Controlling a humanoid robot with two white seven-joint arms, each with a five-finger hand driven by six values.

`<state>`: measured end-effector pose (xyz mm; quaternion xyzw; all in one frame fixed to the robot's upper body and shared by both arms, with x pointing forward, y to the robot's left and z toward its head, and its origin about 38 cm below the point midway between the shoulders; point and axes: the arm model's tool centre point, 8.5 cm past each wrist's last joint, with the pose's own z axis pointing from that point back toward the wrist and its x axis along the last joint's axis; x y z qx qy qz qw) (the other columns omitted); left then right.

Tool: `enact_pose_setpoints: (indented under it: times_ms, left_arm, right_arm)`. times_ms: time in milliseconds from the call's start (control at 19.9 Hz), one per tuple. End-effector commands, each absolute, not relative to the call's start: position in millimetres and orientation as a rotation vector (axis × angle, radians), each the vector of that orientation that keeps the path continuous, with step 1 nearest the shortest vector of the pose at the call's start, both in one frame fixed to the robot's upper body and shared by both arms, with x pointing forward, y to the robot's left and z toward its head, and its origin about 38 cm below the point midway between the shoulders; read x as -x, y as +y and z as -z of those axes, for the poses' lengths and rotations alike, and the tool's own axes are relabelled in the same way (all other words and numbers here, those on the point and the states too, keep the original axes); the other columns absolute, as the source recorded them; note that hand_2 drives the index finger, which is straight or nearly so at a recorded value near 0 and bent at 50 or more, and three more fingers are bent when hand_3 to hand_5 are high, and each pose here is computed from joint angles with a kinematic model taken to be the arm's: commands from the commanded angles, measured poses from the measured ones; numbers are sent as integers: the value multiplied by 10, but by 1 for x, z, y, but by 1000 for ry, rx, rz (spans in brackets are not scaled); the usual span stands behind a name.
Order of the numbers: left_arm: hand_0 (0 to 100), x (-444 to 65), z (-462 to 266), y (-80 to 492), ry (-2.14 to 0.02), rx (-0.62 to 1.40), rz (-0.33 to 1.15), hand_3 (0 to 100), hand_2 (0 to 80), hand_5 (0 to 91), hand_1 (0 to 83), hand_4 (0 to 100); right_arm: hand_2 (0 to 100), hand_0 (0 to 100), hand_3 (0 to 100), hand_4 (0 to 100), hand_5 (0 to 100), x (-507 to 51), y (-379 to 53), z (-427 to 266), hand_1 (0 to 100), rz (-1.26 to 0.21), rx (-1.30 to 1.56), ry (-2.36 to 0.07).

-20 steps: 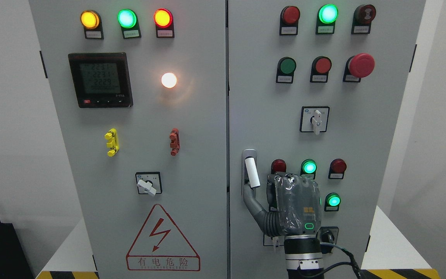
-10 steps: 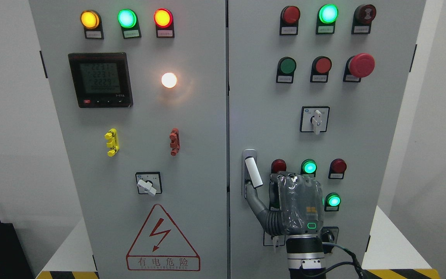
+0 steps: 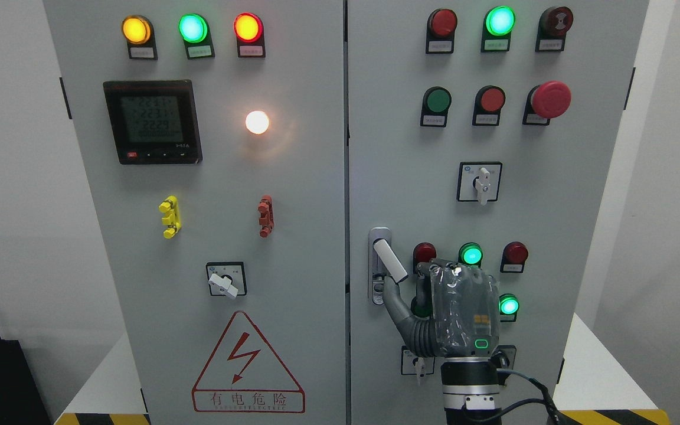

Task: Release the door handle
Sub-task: 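Rotate the silver handle sideways with the right hand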

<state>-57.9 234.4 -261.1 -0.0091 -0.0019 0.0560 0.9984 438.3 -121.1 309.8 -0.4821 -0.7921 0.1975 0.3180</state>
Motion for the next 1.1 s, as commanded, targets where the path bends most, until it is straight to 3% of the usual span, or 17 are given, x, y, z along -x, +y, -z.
enact_pose_setpoints:
  times_ms: [0, 1053]
  left_arm:
    - [120, 65, 260, 234, 16, 19, -99, 0, 0, 0, 389, 0]
    - [120, 65, 260, 234, 16, 19, -99, 0, 0, 0, 389, 0]
  right_arm:
    - [1000, 461, 1000, 1000, 1000, -438, -124, -310, 523, -513, 1272, -2080]
    - [1000, 494, 1000, 1000, 1000, -438, -130, -313, 538, -495, 1285, -2078]
